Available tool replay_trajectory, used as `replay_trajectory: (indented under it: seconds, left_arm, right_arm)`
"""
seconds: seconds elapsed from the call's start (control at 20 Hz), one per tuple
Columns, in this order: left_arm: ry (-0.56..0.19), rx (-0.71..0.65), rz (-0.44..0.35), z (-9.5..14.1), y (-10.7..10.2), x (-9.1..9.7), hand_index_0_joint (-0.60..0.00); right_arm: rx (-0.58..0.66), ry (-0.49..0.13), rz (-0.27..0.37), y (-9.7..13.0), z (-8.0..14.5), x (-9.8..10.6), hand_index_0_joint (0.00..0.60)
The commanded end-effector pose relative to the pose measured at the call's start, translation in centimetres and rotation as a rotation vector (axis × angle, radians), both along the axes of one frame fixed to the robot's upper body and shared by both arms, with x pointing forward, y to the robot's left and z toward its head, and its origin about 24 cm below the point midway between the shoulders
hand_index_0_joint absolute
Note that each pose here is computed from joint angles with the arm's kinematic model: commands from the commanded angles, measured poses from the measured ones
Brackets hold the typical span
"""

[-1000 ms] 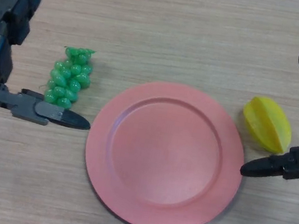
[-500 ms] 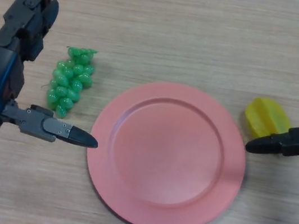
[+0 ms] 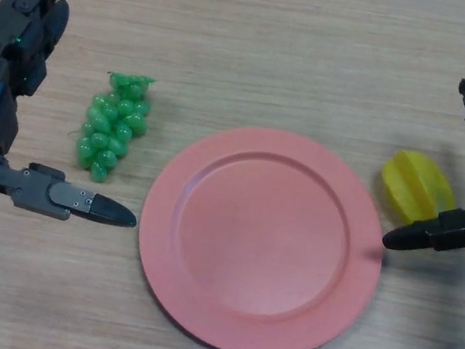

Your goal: Pick up the yellow starfruit and place it on the plate

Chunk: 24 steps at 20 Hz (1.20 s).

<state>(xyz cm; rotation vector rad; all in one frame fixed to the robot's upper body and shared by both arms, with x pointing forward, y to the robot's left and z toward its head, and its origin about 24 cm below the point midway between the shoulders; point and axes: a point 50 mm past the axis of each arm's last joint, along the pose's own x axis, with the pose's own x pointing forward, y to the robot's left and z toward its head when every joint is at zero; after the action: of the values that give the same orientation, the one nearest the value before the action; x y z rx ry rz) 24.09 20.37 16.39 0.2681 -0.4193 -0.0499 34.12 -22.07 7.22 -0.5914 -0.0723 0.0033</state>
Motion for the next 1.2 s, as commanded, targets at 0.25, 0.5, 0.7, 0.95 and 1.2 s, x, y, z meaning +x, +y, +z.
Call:
replay_trajectory:
  seconds: [0.25, 0.5, 0.7, 0.95, 1.2]
  left_arm:
    - [-0.180, 0.050, 0.021, 2.9, 1.3, -1.1, 0.000]
    - [-0.166, 0.053, 0.031, 2.7, 1.9, -1.3, 0.000]
    - [-0.170, 0.046, 0.038, 2.8, 2.0, -1.3, 0.000]
    - [-0.164, 0.050, 0.036, 2.9, 2.0, -1.2, 0.000]
    - [-0.177, 0.035, 0.028, 2.9, 1.7, -0.9, 0.000]
  right_arm:
    - [-0.160, -0.263, 0.012, -0.3, 3.7, 1.5, 0.600]
    - [-0.368, -0.229, -0.009, -0.6, 2.8, 1.8, 0.600]
    - [-0.236, -0.259, -0.060, -0.8, 3.9, 1.9, 0.600]
    - [-0.040, -0.308, -0.073, -0.7, 6.2, 1.4, 0.600]
    - [0.152, -0.300, 0.054, 3.4, 8.4, -0.8, 0.600]
